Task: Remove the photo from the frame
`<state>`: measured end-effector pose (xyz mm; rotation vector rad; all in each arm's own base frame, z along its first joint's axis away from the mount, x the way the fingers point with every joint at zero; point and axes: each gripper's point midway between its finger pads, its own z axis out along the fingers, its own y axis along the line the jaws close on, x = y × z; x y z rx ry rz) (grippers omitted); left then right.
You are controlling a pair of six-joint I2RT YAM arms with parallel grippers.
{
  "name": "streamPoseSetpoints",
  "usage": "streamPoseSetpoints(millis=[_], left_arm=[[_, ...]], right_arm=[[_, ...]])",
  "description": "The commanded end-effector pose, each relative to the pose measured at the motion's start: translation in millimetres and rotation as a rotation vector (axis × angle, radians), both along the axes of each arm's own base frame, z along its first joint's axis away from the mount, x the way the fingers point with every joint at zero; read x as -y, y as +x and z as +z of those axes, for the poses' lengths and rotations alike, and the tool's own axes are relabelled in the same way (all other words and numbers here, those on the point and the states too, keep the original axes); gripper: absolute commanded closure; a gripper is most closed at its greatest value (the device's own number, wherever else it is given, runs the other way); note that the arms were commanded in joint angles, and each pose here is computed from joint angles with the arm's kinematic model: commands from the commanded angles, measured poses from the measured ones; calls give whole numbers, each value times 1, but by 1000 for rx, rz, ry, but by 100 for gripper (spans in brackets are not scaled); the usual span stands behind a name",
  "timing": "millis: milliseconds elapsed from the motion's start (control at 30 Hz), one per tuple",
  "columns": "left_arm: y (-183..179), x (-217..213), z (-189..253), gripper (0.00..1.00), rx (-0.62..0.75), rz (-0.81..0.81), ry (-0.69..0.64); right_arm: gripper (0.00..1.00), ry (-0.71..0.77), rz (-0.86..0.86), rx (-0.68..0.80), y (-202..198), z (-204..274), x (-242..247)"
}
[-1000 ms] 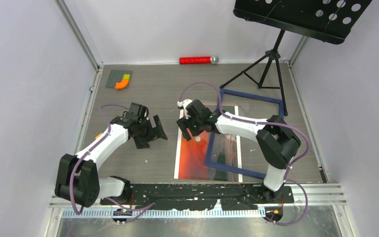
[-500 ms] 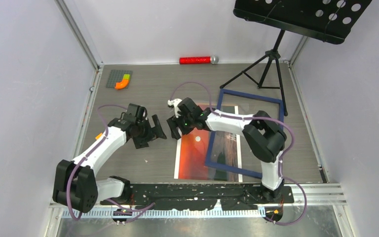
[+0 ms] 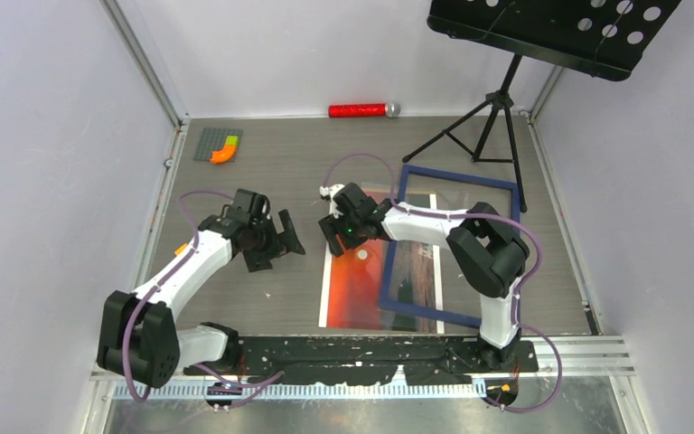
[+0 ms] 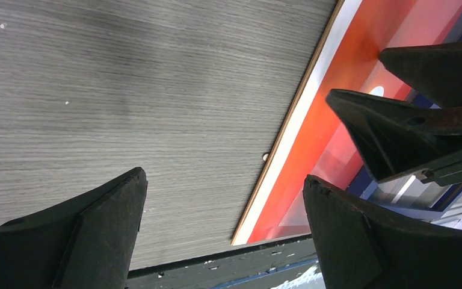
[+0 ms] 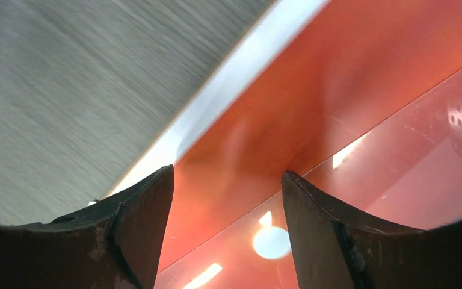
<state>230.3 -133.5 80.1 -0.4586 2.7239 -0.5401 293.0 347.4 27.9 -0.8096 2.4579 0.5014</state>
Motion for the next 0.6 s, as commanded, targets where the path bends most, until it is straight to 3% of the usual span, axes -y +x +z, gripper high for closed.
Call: streamPoseSetpoints(millis=[0, 200, 433, 567], left_arm=[[12, 5, 9, 0, 18, -19, -3], [18, 22, 12, 0, 2, -75, 46], [26, 62, 6, 0, -27, -168, 96], [28, 75, -3, 0, -40, -200, 219]], right_arm=[[29, -339, -102, -89, -23, -37, 91], [30, -452, -146, -77, -28, -39, 129], [30, -300, -172, 23, -17, 1, 116], [29, -294, -240, 11, -19, 3, 147]])
